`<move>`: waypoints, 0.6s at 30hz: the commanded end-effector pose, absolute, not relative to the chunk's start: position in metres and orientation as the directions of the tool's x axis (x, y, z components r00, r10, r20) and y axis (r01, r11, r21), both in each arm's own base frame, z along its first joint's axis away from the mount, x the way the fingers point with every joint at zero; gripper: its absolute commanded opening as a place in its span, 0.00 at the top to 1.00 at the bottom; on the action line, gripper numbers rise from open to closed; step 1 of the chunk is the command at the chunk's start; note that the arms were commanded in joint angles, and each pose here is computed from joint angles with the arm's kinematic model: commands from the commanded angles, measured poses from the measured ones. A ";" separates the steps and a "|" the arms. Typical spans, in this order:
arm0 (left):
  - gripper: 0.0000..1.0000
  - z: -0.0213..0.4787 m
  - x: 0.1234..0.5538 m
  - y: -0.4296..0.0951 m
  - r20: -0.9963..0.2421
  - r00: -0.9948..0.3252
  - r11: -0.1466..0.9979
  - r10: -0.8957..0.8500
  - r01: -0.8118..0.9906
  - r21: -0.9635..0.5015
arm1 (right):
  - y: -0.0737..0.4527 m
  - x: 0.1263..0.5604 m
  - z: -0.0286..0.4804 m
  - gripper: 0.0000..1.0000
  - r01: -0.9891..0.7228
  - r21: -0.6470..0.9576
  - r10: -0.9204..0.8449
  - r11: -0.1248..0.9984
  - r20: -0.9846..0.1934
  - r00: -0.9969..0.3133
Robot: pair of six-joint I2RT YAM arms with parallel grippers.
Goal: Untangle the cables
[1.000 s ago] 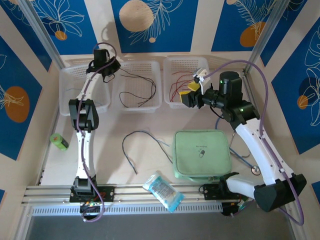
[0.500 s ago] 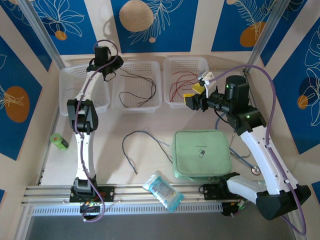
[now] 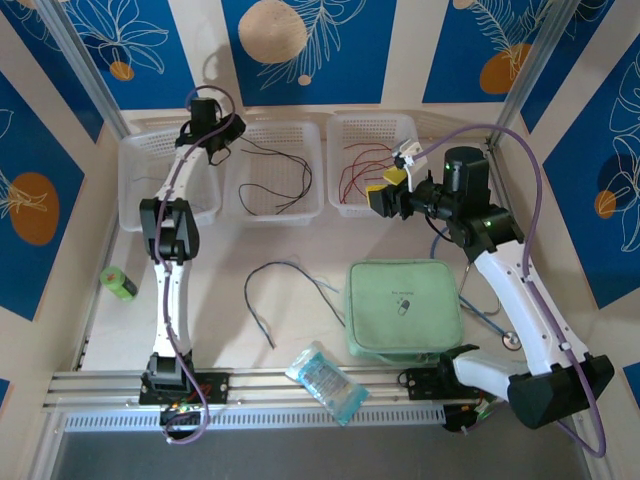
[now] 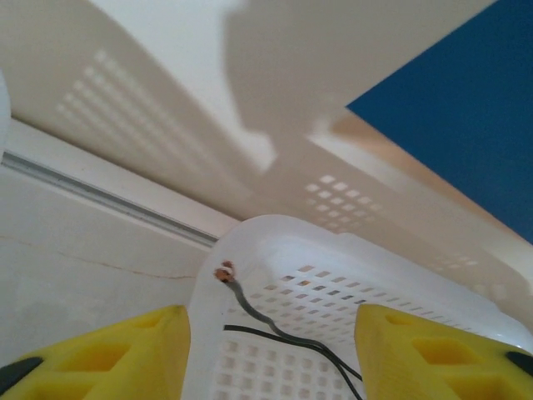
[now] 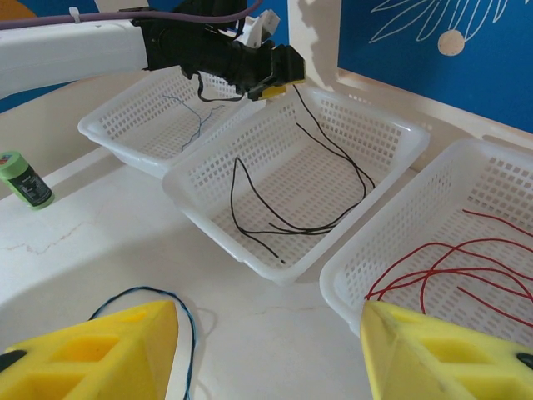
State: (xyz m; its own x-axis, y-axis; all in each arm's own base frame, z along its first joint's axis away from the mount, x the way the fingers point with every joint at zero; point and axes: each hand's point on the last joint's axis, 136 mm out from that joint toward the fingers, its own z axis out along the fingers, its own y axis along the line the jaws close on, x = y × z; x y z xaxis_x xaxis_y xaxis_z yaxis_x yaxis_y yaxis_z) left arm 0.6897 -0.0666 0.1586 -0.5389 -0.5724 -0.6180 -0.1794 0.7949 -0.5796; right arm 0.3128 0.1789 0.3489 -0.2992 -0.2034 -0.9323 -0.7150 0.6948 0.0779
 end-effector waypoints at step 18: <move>0.81 0.159 0.715 -0.052 -0.606 -0.454 0.728 -0.653 -0.155 -0.668 | 0.179 0.321 0.345 0.40 -0.716 0.096 -0.196 0.692 -0.929 -0.315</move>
State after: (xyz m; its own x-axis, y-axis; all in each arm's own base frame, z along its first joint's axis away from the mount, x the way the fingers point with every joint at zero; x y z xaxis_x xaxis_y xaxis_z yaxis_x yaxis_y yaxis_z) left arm 0.7058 -0.0526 0.1422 -0.4890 -0.6399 -0.5928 -0.1997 0.7437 -0.6380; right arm 0.3199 0.1785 0.3422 -0.3172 -0.2049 -0.9259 -0.7099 0.6987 0.0886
